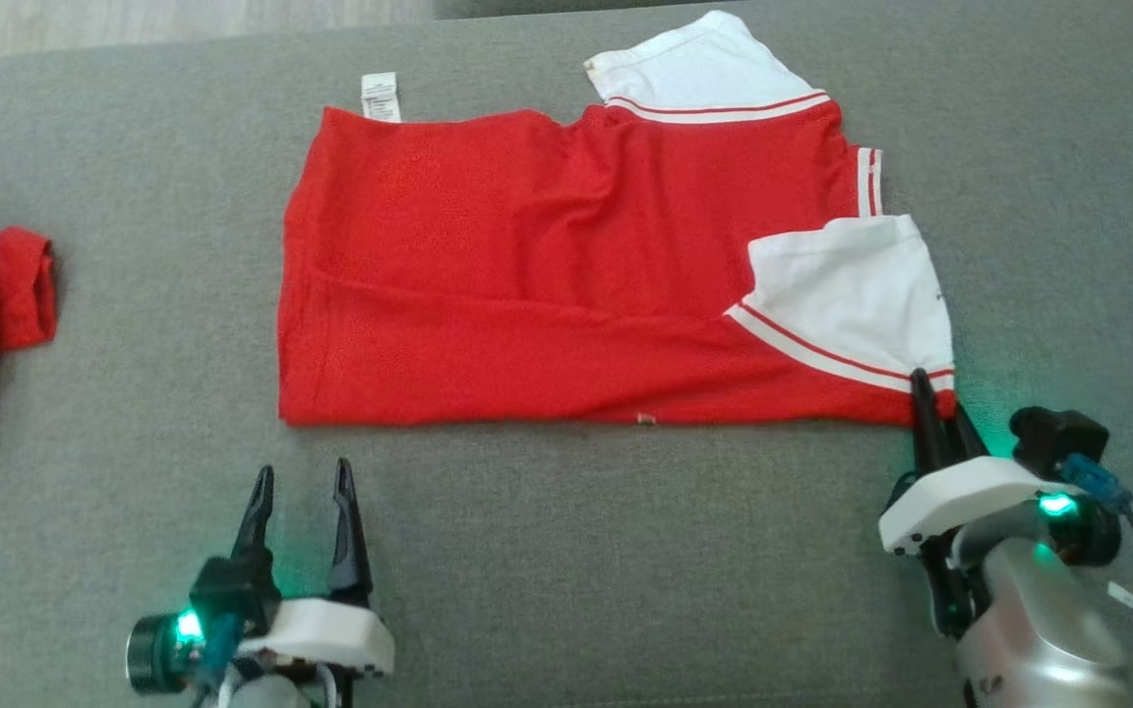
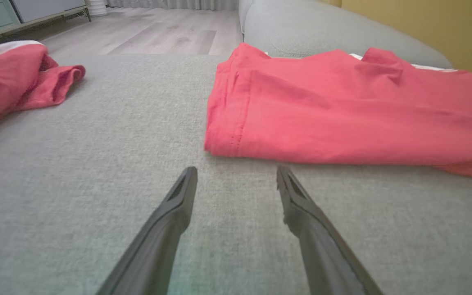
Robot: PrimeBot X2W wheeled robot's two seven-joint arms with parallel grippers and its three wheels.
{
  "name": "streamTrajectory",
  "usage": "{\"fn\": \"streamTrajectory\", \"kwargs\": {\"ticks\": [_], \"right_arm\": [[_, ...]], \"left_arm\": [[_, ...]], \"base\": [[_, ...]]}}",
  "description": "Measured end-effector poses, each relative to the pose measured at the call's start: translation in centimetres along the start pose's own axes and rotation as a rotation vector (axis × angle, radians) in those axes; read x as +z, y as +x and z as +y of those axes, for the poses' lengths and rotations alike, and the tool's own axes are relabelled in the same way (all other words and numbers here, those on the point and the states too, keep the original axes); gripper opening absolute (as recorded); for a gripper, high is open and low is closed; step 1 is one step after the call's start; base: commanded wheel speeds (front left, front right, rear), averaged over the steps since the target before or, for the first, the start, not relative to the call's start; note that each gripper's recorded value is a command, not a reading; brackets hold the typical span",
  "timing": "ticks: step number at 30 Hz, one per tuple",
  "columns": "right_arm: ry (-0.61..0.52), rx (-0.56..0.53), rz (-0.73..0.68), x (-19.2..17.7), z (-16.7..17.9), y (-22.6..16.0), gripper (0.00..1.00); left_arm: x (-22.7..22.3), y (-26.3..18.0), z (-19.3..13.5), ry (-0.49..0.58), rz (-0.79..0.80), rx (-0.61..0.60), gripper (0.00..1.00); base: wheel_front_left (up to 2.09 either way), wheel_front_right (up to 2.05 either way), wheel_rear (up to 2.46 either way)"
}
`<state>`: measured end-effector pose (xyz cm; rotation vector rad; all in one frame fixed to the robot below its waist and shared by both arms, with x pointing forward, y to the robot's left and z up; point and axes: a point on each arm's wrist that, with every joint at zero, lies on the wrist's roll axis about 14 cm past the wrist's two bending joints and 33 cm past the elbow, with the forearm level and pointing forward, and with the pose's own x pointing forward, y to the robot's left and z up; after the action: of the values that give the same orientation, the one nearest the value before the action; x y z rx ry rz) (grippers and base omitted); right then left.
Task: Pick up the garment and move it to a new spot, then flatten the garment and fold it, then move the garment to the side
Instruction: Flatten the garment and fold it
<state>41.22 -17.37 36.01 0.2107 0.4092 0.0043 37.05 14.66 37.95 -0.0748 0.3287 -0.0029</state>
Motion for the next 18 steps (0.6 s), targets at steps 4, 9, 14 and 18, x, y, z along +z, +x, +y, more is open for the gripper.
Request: {"fn": "streamTrajectory", "kwargs": {"ticks": [4,9,14,18], "right_arm": [[-0.027,-0.041,-0.018,0.6,-1.7,-0.4,0.0],[-0.04,-0.062,-0.023,0.7,-2.6,-0.6,0.0],[-0.047,-0.067,-0.024,0.7,-2.9,-0.6,0.0],[-0.054,-0.065,-0.022,0.7,-2.9,-0.6,0.0]], "left_arm": [[1.4,1.5,-1.5,-0.058,-0.032,-0.067,1.0],[3.0,3.2,-2.6,-0.082,-0.068,-0.108,1.0],[3.0,4.7,-3.0,-0.082,-0.056,-0.131,1.0],[1.3,5.2,-3.5,-0.078,0.003,-0.162,1.0]], "base": [[0.0,0.0,0.0],[0.0,0.0,0.0],[0.0,0.0,0.0],[0.0,0.0,0.0]]}}
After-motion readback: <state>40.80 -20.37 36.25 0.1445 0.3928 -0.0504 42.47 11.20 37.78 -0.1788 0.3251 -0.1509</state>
